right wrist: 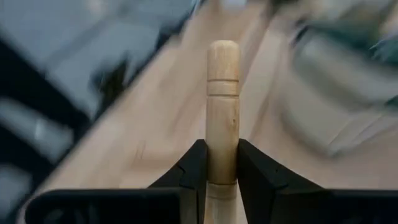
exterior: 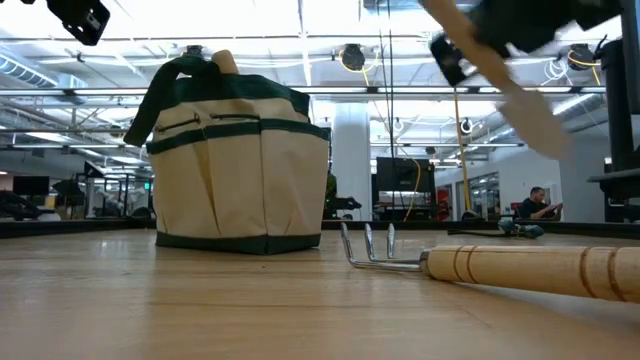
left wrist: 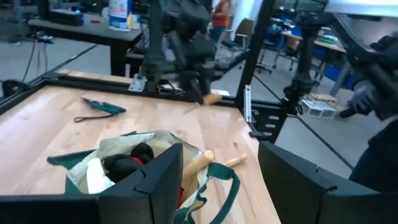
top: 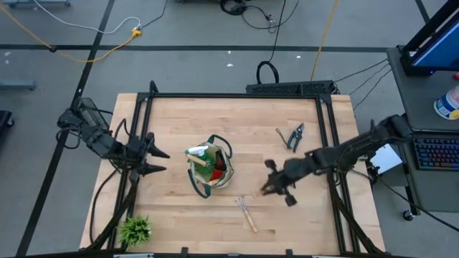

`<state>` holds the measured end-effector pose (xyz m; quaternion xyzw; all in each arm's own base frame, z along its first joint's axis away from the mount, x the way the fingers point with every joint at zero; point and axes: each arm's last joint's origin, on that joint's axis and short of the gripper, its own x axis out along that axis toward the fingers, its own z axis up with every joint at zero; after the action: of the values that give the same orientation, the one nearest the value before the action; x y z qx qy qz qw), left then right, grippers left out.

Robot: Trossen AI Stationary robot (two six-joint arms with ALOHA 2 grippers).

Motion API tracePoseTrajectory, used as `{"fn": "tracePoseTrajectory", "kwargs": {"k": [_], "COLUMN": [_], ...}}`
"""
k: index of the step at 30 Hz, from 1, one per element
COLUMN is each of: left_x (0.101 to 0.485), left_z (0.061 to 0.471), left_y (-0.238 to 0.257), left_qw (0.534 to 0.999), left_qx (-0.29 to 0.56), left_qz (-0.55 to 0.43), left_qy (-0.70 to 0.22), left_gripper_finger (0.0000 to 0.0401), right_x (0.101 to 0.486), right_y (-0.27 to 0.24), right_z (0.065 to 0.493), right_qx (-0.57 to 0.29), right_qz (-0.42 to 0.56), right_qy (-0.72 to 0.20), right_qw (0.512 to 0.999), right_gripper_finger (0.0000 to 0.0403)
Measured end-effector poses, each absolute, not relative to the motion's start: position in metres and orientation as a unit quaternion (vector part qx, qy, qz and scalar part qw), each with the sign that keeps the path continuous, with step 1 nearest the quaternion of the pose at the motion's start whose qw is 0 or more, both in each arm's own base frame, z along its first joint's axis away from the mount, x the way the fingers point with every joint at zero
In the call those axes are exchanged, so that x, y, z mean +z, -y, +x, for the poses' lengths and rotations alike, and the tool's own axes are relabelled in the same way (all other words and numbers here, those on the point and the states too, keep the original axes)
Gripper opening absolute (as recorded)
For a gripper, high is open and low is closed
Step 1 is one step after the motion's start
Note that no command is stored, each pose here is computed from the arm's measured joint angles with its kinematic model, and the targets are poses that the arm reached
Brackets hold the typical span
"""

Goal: Pick & Place Garden tools in Gardening bag
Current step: Put the trowel into the gardening bag

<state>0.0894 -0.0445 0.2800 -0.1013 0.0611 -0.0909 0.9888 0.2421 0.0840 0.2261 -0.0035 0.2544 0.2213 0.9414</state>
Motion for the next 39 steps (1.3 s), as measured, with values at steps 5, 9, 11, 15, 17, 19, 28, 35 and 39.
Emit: {"fn": "tracePoseTrajectory", "kwargs": {"k": [5, 9, 11, 15, 17, 19, 28, 35, 39], "left_x": [0.281, 0.281, 0.279, 0.28, 0.28, 0.279, 0.28, 0.282, 0.281], "left_z": [0.086, 0.082, 0.08, 0.077, 0.077, 0.077, 0.077, 0.08, 0.083], "left_y": [0.043, 0.04, 0.038, 0.034, 0.033, 0.033, 0.033, 0.034, 0.035], "left_qw": [0.99, 0.99, 0.991, 0.992, 0.992, 0.992, 0.993, 0.995, 0.994], "left_qx": [-0.108, -0.114, -0.108, -0.099, -0.099, -0.098, -0.092, -0.08, -0.081], "left_qz": [-0.076, -0.061, -0.058, -0.059, -0.055, -0.054, -0.059, -0.054, -0.05], "left_qy": [-0.054, -0.051, -0.055, -0.049, -0.049, -0.051, -0.049, -0.038, -0.047], "left_gripper_finger": [0.0216, 0.0216, 0.0216, 0.0216, 0.0216, 0.0216, 0.0216, 0.0216, 0.0216], "right_x": [0.253, 0.27, 0.278, 0.29, 0.294, 0.297, 0.308, 0.305, 0.307], "right_y": [-0.064, -0.049, -0.042, -0.033, -0.03, -0.028, -0.022, -0.022, -0.023], "right_z": [0.256, 0.262, 0.263, 0.263, 0.264, 0.265, 0.267, 0.277, 0.295], "right_qx": [0.181, 0.153, 0.131, 0.104, 0.091, 0.079, 0.075, 0.08, 0.079], "right_qz": [0.061, 0.099, 0.112, 0.128, 0.131, 0.132, 0.149, 0.153, 0.145], "right_qy": [-0.128, -0.039, 0.0, 0.065, 0.093, 0.117, 0.23, 0.273, 0.288], "right_qw": [0.973, 0.983, 0.985, 0.984, 0.983, 0.981, 0.959, 0.946, 0.943], "right_gripper_finger": [0.0055, 0.0055, 0.0055, 0.0055, 0.0055, 0.0055, 0.0055, 0.0055, 0.0055]}}
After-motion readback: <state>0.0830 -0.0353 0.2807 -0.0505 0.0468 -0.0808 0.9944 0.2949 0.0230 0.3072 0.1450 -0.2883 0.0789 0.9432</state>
